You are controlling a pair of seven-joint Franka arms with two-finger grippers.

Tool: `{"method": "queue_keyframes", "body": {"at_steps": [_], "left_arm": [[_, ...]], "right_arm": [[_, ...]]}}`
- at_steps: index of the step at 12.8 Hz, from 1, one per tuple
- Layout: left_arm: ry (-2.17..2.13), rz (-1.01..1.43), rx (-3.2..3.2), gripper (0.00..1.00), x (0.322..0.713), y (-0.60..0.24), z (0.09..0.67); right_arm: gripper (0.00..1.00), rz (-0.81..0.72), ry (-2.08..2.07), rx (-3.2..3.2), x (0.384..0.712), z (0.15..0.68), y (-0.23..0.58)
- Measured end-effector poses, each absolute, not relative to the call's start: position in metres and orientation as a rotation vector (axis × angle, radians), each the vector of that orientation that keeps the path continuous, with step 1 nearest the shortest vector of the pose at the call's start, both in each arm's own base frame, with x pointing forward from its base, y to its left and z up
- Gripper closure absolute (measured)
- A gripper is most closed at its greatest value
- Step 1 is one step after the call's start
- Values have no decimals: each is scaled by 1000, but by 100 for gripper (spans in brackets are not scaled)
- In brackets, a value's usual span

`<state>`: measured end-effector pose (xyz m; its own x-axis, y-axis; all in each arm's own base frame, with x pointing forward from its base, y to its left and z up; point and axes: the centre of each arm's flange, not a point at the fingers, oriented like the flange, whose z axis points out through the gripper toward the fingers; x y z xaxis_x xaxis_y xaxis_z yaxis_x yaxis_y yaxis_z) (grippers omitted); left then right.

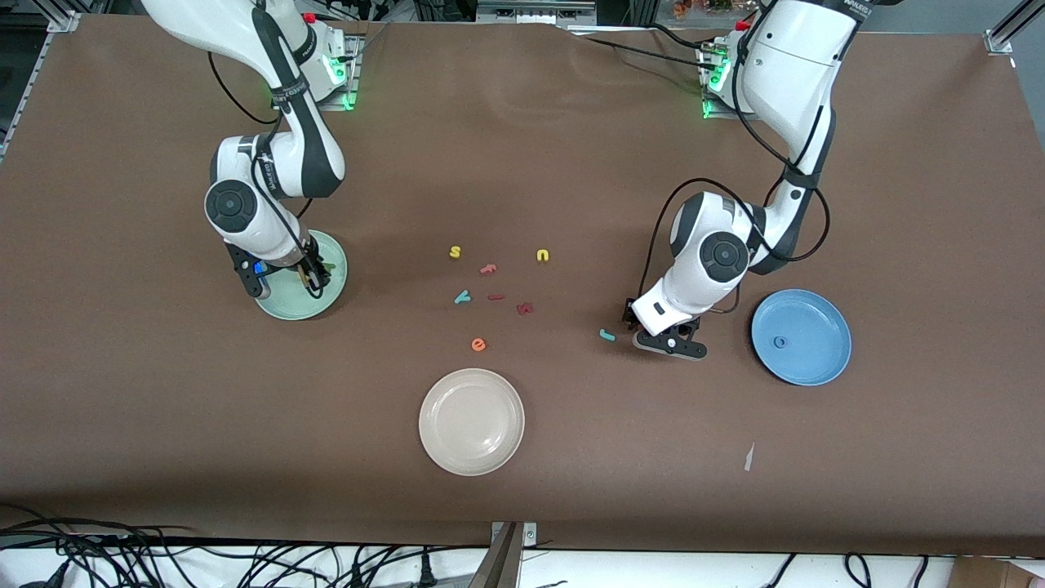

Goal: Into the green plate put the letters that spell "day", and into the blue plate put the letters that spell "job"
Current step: 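Reach the right gripper to the cyan letter while the left gripper grasps the pink d, then place the pink d on the blue plate while the right gripper grasps the cyan letter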

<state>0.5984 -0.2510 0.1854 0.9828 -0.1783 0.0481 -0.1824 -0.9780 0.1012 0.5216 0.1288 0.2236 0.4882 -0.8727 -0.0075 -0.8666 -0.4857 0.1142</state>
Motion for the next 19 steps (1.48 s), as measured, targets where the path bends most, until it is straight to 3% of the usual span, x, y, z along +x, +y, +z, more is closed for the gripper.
{"method": "queue_keyframes", "body": {"at_steps": [4,5,7,10,12,16,19], "left_arm": [[-277,31,3030,32,594,-250,175],[-277,23,3032,32,593,-250,172],[-275,23,3034,46,594,-248,171],[-274,23,3034,55,594,-247,171],[-276,28,3032,71,595,-248,175],[-276,27,3034,71,595,-248,175],[-354,54,3056,71,622,-185,198]], "right_arm": [[7,-103,-1487,2698,526,245,163],[0,-99,-1454,2736,530,256,182],[0,-81,-1383,2814,534,274,222],[0,-74,-1232,2896,528,270,287],[0,-56,-1141,2919,525,250,335],[0,-28,-1156,2895,534,225,362],[0,14,-1115,2919,528,196,379]]}}
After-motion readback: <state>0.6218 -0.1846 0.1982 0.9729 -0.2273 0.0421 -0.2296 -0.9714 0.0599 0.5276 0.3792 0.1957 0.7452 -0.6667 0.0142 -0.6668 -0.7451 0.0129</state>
